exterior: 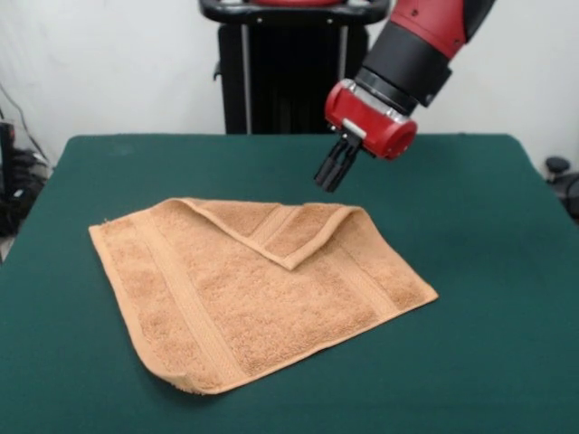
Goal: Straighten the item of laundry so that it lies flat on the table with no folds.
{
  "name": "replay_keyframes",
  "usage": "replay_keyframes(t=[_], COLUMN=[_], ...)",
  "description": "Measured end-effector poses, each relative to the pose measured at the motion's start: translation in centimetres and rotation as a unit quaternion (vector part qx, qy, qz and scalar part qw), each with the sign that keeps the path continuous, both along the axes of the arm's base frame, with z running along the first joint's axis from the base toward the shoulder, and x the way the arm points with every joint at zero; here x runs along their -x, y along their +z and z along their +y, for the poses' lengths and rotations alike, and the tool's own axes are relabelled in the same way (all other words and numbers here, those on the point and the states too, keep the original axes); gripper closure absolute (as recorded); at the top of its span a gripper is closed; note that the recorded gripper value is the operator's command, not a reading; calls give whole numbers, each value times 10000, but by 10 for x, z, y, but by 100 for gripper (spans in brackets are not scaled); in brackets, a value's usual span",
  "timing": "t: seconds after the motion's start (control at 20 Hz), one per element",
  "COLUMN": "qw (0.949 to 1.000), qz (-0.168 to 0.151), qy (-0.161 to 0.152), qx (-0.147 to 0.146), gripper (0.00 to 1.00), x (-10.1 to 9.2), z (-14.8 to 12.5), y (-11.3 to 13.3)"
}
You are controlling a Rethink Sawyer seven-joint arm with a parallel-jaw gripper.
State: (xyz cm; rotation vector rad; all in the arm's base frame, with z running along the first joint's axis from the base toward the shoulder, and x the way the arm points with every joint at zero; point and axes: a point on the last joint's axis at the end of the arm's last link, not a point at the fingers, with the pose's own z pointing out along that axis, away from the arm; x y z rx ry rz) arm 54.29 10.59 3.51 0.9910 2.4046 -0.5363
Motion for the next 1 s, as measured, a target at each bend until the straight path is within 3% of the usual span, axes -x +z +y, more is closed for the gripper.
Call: replay_keyframes(t=[0.3,0.6,0.65,0.7,1.0], qw=[10000,9973,9962,9925,9831], qz=[-45,-84,-76,-30,118], qy=[-68,-437,-504,-681,-895], qx=[-33,-591,-707,-1013,-1591], gripper=[100,100,100,100,100], x=[-4,-28,-32,-45,-81], z=[-6,-50,-60,-87,-164], y=[3,11,11,12,20])
